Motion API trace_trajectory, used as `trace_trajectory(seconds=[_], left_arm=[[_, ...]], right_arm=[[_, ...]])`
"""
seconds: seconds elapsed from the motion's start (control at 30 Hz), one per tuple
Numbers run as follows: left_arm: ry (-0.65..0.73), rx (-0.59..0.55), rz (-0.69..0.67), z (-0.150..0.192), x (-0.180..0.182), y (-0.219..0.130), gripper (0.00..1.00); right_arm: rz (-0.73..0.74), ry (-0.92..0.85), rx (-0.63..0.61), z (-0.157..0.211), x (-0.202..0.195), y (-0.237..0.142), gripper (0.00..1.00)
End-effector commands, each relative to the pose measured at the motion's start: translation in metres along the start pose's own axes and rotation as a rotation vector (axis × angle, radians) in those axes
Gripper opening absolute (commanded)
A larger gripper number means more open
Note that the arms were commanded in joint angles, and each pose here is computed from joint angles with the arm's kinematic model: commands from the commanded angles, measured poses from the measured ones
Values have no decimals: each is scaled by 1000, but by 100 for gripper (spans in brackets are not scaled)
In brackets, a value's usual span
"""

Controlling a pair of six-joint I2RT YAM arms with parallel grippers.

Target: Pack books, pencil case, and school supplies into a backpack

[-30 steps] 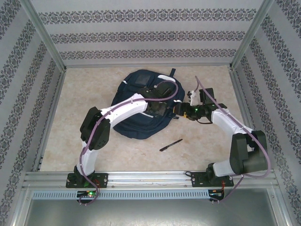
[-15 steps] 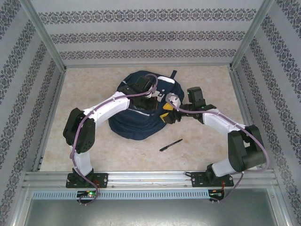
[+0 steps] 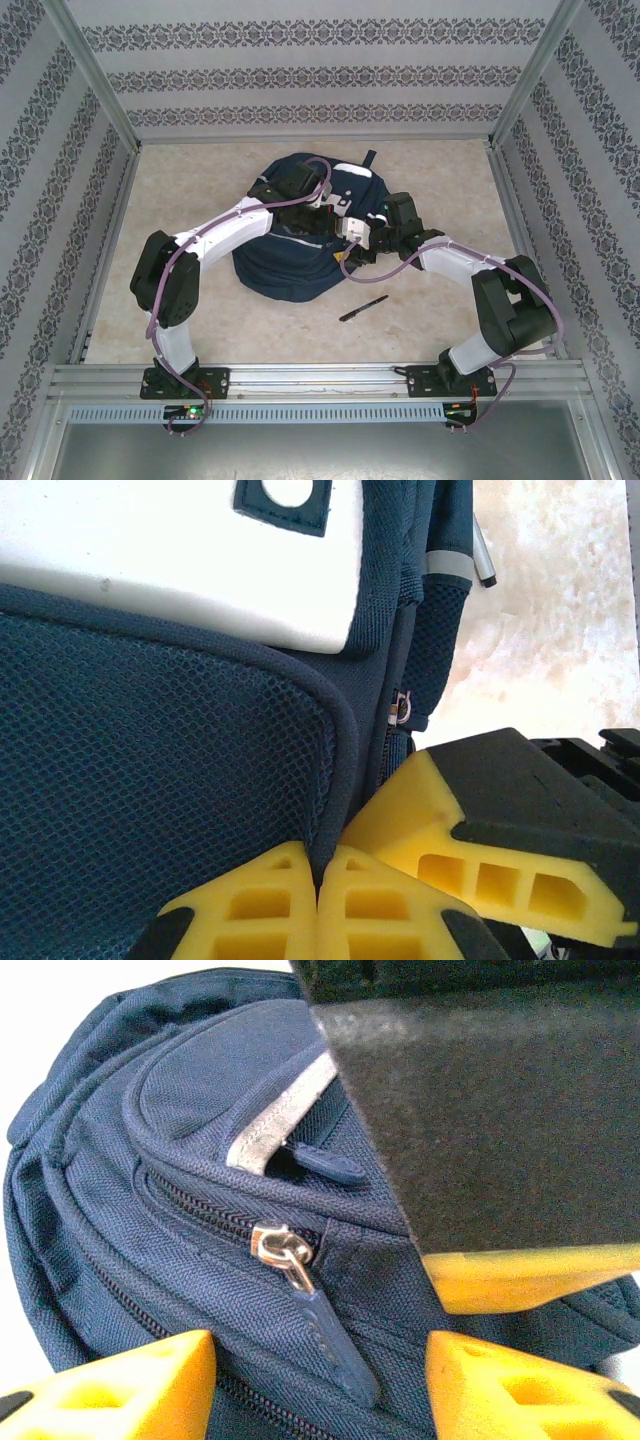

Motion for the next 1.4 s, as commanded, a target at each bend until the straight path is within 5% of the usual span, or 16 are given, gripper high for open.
trace_trajectory(seconds=[0.0, 0.17, 0.3, 1.13, 1.37], left_arm=[[-13, -73, 117, -16, -29, -25, 0], [-22, -102, 116, -23, -29, -26, 0], [-39, -125, 107, -27, -27, -25, 0], [-122, -195, 145, -47, -37, -10, 0], [-94, -215, 126, -45, -36, -20, 0]], right_arm=[[-25, -63, 23, 4, 10, 3, 43], [-27, -87, 30, -3, 20, 2, 12], [-26, -55, -7, -16, 21, -4, 0], [-119, 10, -116, -71, 86, 20, 0], [150, 38, -129, -47, 54, -36, 44]])
Point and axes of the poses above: each hand's point on the last joint's axis, 136 mm out from that joint toward the fingers, its own y axis out along the fingers, its own x axis along the line the jaws close on, z = x × y, the point moved 1 cm from there along -y, back along the fingers, and after that the axes turned 1 degree about -y, right-handed, at the moved point
